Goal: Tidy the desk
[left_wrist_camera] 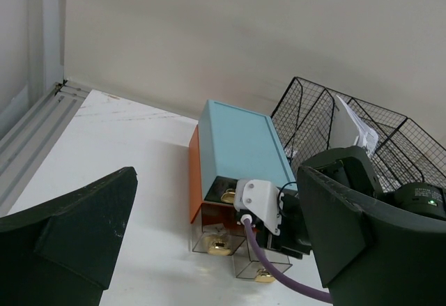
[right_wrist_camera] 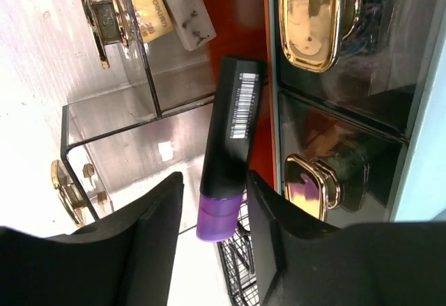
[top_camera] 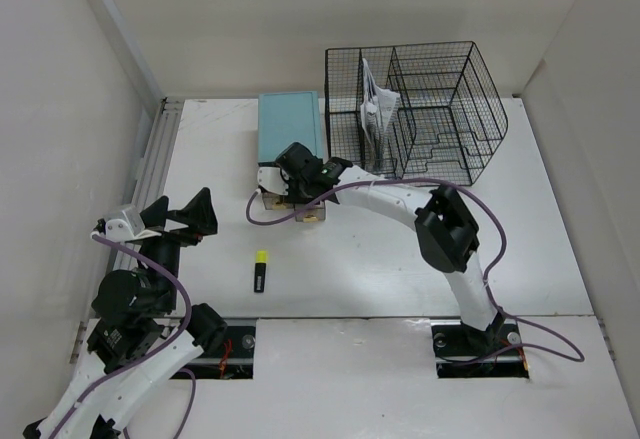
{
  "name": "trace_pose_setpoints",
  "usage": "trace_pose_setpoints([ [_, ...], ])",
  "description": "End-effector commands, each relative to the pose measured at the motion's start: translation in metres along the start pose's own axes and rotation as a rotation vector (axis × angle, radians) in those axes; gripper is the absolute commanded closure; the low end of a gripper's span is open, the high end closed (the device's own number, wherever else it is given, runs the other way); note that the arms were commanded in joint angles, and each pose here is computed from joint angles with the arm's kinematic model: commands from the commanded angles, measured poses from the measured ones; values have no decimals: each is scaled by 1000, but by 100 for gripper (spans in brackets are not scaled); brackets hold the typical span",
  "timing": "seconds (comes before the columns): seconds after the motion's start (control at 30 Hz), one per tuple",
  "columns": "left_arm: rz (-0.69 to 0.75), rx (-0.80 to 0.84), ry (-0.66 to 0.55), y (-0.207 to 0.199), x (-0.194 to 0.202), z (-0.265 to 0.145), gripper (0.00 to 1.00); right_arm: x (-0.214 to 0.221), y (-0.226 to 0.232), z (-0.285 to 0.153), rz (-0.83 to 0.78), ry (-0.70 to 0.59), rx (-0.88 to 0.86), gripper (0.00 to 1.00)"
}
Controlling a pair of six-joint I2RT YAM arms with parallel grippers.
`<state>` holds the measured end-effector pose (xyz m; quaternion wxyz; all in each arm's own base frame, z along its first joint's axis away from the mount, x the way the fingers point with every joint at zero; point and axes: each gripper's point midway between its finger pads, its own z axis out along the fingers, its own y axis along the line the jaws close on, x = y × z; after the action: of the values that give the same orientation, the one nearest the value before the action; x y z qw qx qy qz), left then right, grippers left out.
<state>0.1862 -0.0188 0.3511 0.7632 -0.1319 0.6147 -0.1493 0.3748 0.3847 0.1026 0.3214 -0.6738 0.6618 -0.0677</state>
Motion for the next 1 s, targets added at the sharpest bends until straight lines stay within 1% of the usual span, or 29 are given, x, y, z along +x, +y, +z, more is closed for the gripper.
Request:
trace_pose_setpoints([
  [0.0,-13,-5,-15,-2,-3,3,0,-15,-18,-9,37,-55,33,53],
  [0.07,-13,-14,-17,0,-3,3,0,-15,-18,-9,37,-55,33,57],
  [0.1,-13,-14,-17,0,-3,3,0,-17,-20,-11,47,-62,39,61],
  [0.17,-13,-14,-17,0,-3,3,0,-12,-21,-7,53,-51,37,61],
  [0.33,-13,-14,-17,0,-3,3,0,-16,-24,-6,87,-60,44,61],
  [0.47,-13,-14,-17,0,-3,3,0,-9,-32,-3,134,-48,51,64],
  [0.53,-13,-14,-17,0,-3,3,0,-4,-28,2,153,-46,23,67],
  [0.7,-13,-14,-17,0,-3,3,0,7,-26,4,204,-45,-26,73],
  [0.8,-13,-23,-19,1,-3,3,0,4,-15,4,210,-58,-80,74],
  [0.83,-13,-23,-19,1,-3,3,0,2,-13,4,210,-73,-97,76],
  [0.97,-13,-23,-19,1,-3,3,0,3,4,1,229,-71,-174,77],
])
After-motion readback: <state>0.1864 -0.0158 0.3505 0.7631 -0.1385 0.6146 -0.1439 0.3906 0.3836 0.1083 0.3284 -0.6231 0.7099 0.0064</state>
